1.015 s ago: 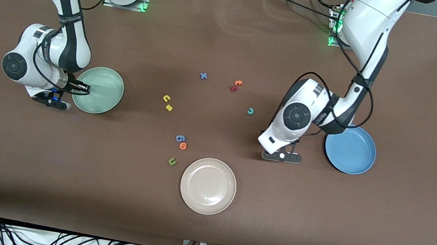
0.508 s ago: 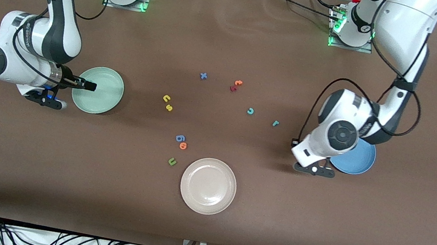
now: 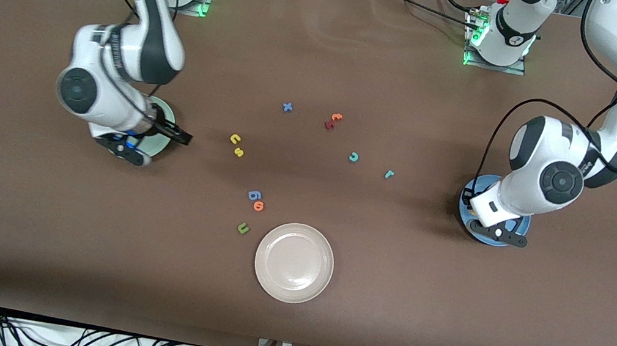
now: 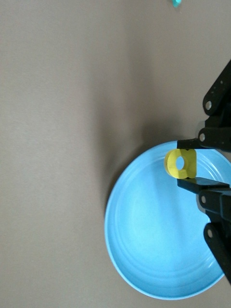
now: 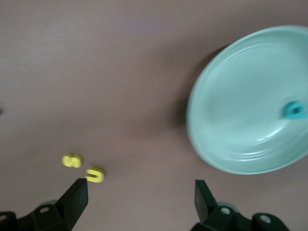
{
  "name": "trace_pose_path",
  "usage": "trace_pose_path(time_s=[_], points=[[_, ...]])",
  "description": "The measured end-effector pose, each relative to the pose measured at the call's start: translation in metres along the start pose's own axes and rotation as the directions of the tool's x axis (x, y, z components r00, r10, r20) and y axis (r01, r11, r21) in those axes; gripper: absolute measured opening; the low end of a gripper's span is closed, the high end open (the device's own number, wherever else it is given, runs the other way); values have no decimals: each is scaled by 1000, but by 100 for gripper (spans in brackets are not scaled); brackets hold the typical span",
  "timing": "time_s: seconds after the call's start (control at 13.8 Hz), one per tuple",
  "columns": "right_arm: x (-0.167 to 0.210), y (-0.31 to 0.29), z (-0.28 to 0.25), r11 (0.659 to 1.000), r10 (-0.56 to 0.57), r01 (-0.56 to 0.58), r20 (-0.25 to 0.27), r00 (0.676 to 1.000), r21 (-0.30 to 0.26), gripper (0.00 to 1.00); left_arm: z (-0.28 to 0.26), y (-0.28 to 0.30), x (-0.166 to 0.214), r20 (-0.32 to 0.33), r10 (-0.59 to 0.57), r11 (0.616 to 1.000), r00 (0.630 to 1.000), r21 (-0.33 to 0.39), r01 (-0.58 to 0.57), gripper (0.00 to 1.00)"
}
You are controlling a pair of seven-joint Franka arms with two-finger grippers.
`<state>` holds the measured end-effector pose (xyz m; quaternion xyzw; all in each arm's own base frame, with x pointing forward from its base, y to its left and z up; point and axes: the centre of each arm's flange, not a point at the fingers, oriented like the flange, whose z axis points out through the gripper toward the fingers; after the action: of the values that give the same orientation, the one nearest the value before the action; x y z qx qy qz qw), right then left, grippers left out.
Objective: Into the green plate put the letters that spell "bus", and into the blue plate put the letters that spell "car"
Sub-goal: 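Drop the teal a on the green plate while the left gripper drops yellow on blue, then grasp the yellow s with the right gripper while the left gripper reaches teal j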
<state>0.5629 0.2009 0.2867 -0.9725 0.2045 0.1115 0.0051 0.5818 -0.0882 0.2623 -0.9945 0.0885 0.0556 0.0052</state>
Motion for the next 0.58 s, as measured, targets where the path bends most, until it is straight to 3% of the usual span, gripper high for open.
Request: trace_pose_path(time_s=[0.29, 0.58], points=[[-25, -53, 53, 993, 121, -122, -84, 989, -2, 98, 22, -3, -29, -74, 34, 999, 997, 4, -33, 27], [-29, -71, 88, 968, 250, -247, -123, 960, 40, 98, 32, -35, -52, -100, 80, 997, 992, 9, -80, 27]])
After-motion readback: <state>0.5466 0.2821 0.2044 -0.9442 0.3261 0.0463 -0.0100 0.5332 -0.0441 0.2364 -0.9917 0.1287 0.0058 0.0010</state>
